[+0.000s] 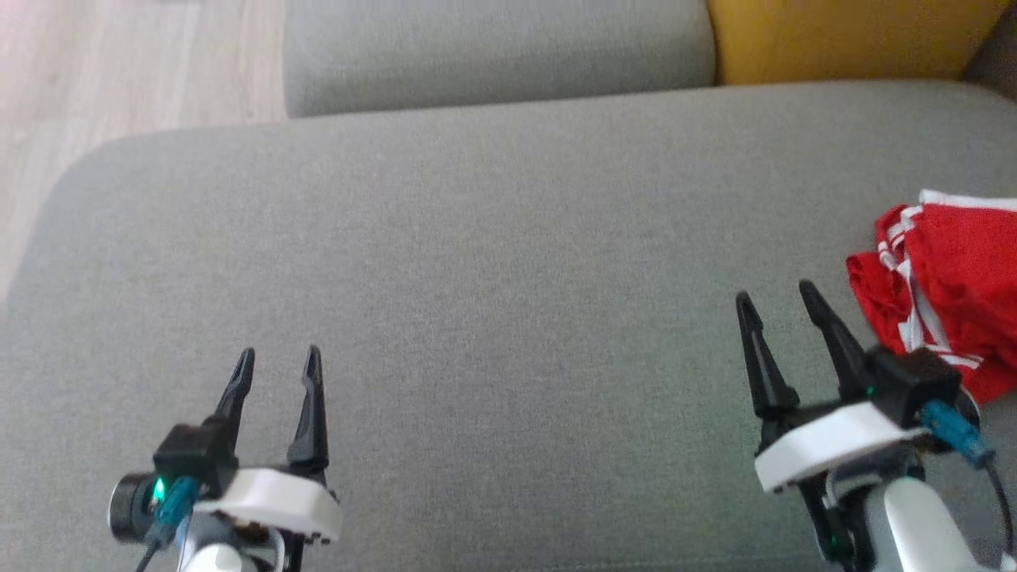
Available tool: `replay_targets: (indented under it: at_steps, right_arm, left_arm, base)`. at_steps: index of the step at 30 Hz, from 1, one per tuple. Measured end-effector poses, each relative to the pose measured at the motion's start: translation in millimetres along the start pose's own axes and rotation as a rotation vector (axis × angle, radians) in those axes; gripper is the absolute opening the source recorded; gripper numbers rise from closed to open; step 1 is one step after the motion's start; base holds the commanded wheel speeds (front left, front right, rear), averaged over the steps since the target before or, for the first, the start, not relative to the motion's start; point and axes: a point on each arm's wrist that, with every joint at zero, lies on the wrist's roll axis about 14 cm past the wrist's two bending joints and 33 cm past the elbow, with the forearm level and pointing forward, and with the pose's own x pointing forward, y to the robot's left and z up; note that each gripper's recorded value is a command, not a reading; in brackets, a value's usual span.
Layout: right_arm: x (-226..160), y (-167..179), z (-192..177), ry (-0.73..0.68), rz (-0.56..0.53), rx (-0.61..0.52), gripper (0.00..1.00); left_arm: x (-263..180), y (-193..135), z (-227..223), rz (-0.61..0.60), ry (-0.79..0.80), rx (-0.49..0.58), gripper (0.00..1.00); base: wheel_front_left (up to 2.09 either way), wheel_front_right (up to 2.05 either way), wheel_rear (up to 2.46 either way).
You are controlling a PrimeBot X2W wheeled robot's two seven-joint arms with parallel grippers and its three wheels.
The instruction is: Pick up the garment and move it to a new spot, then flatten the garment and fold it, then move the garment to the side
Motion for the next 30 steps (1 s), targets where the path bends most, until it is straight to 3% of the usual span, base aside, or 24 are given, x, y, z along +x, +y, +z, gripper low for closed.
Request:
replay_targets:
  at_steps: [16, 30]
  right_arm:
    - [-34.1, -5.9, -0.2, 0.009, -0.051, 0.013, 1.00]
    - [-34.6, -10.0, -0.4, 0.017, -0.066, 0.010, 1.00]
  left_arm:
    - [-29.9, 5.3, 7.3, 0.012, -0.015, 0.029, 1.00]
    - [-35.2, 3.2, 4.7, 0.007, -0.005, 0.032, 1.00]
  base:
    - [0.00, 0.00, 0.00]
    - [0.00, 0.00, 0.00]
